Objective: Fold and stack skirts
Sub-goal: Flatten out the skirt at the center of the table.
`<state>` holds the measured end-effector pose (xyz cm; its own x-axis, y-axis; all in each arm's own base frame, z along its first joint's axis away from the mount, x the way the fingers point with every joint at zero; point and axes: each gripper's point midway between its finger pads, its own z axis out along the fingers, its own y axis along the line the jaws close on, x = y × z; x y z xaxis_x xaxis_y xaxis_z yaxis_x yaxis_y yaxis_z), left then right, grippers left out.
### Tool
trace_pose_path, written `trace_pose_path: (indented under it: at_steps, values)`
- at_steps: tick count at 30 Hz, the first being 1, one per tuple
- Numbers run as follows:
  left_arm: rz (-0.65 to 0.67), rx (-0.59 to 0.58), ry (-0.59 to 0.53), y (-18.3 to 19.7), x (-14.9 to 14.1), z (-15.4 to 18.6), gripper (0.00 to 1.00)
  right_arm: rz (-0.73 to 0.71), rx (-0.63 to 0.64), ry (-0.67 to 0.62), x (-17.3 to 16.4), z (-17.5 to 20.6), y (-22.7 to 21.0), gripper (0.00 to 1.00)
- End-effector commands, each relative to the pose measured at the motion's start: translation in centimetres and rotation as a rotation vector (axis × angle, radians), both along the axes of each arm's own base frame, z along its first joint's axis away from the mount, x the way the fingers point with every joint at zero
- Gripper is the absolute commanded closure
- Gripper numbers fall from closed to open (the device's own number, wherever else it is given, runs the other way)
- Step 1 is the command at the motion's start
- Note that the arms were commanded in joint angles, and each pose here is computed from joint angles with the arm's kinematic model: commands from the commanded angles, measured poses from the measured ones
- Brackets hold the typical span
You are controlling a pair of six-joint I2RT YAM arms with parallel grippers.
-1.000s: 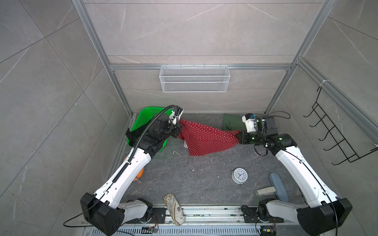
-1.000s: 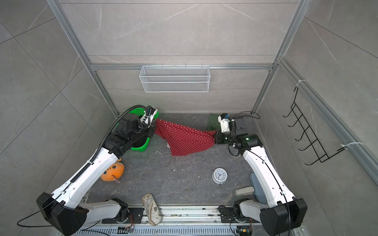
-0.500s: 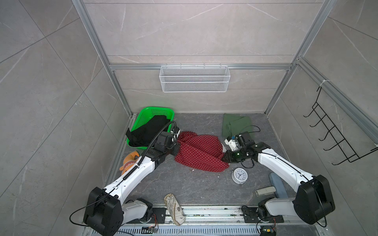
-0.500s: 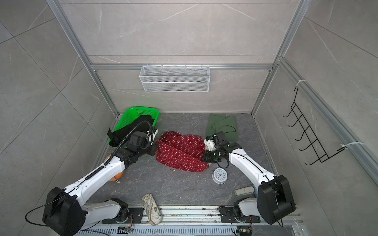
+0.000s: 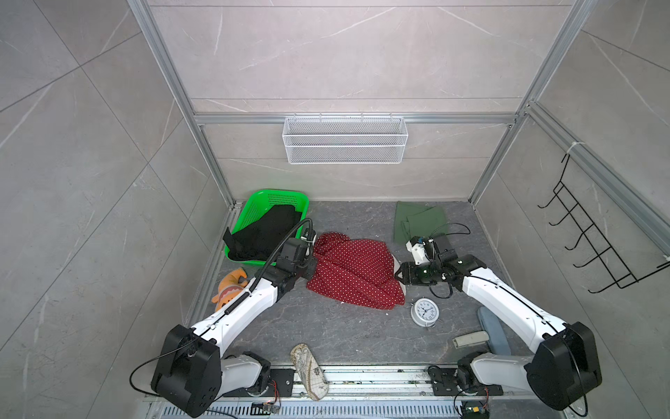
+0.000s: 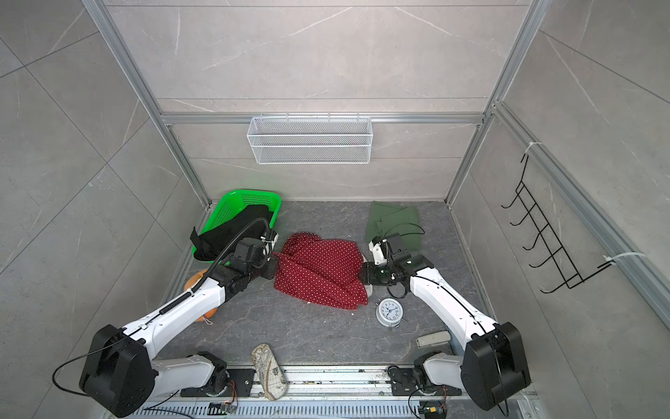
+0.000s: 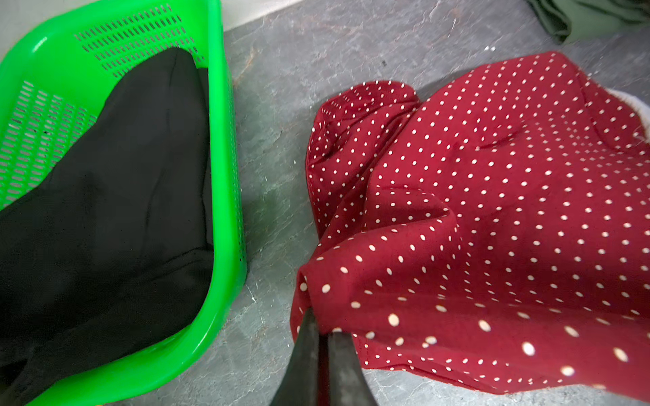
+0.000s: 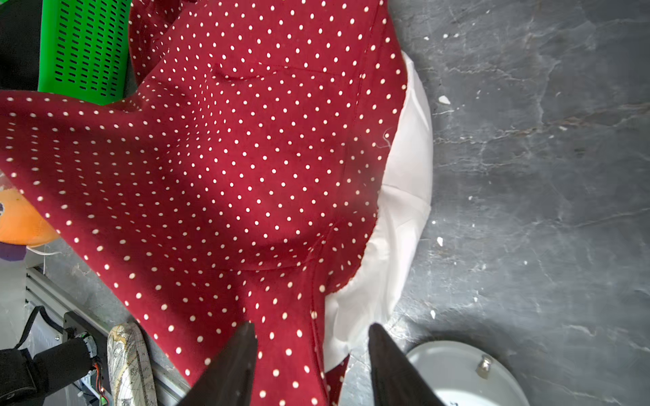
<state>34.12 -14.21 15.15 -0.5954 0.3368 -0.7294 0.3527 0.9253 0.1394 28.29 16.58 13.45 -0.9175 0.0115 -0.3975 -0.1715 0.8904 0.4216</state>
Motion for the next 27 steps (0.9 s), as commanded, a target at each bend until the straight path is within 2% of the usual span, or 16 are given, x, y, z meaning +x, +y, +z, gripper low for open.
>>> trace_pose_path:
  at_steps: [1, 12, 19, 21, 24, 27]
  values:
    - [0.039, -0.015, -0.023, 0.3, 0.8, 0.4, 1.0, -0.003, 0.041, 0.058, -1.0, -1.4, 0.5, 0.5]
    - [0.033, -0.016, -0.025, 0.2, 0.9, 0.5, 1.0, 0.087, 0.171, 0.126, -4.8, -3.1, 1.9, 0.5]
    - [0.033, -0.013, -0.019, 0.0, 1.3, 0.4, 1.0, 0.125, 0.278, 0.128, -5.7, -2.9, 3.1, 0.52]
    - [0.033, -0.012, -0.018, -0.1, 1.4, 0.4, 1.0, 0.132, 0.302, 0.12, -5.7, -2.3, 3.4, 0.6]
    - [0.028, -0.012, -0.022, -0.3, 1.6, 0.6, 1.0, 0.156, 0.337, 0.102, -5.5, -0.9, 4.0, 0.85]
    - [0.015, -0.009, -0.05, -0.5, 2.1, 1.9, 1.0, 0.188, 0.358, 0.043, -4.7, 1.6, 4.5, 0.95]
